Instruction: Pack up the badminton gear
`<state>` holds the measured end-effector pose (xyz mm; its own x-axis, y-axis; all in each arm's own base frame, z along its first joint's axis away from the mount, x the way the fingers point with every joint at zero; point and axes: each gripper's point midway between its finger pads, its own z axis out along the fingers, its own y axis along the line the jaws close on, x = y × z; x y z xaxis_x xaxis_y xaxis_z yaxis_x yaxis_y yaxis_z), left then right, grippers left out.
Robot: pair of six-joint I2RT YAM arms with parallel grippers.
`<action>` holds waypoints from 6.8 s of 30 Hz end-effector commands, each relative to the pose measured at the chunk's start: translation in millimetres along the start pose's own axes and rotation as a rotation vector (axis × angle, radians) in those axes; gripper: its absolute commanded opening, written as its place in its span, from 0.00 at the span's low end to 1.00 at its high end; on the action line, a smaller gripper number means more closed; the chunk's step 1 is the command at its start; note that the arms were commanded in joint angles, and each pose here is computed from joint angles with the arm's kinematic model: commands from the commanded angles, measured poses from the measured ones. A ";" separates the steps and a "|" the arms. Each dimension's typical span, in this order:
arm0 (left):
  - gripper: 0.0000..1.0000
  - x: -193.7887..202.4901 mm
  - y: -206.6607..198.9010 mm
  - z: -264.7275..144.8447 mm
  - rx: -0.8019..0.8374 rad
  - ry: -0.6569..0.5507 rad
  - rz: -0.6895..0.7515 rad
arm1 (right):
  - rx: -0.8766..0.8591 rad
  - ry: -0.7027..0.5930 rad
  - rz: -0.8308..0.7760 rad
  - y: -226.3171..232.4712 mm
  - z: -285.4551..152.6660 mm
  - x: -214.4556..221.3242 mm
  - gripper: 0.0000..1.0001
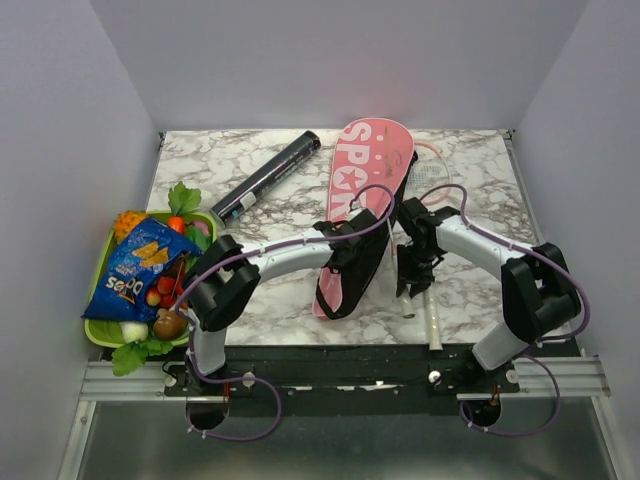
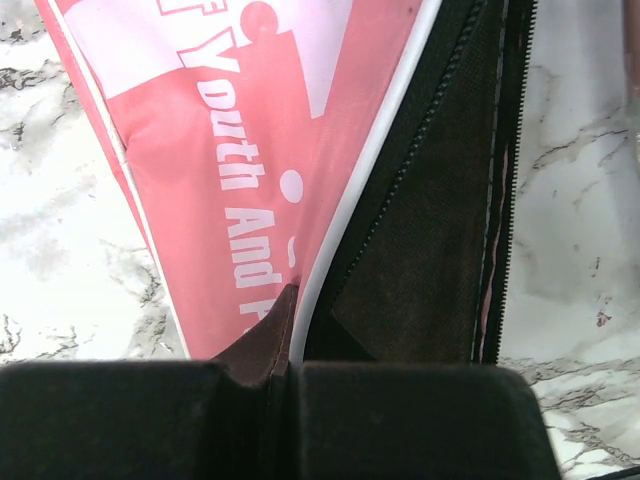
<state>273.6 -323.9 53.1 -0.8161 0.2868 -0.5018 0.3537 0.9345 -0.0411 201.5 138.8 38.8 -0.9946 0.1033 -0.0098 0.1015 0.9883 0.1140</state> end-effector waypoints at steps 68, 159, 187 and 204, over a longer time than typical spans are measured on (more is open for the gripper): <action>0.34 -18.8 -63.9 -23.3 0.301 -0.171 -0.046 | -0.277 -0.182 0.082 26.8 2.4 6.3 0.60; 0.21 66.6 3.5 -22.2 0.338 0.011 -0.092 | -0.791 -0.253 -0.007 194.5 -17.4 -48.9 0.59; 0.40 16.8 60.3 -70.9 0.235 -0.136 -0.123 | 0.088 -0.424 0.034 6.6 -59.4 -90.6 0.71; 0.62 -0.9 8.8 -109.4 0.375 -0.196 -0.008 | 0.049 -0.376 0.124 -58.5 -15.6 -172.2 0.69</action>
<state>233.0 -273.7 131.2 -0.7695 0.1640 -0.6172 0.4632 0.8087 -0.3626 345.2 56.2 53.9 -0.8939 0.2800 -0.3501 0.2816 0.9583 0.0474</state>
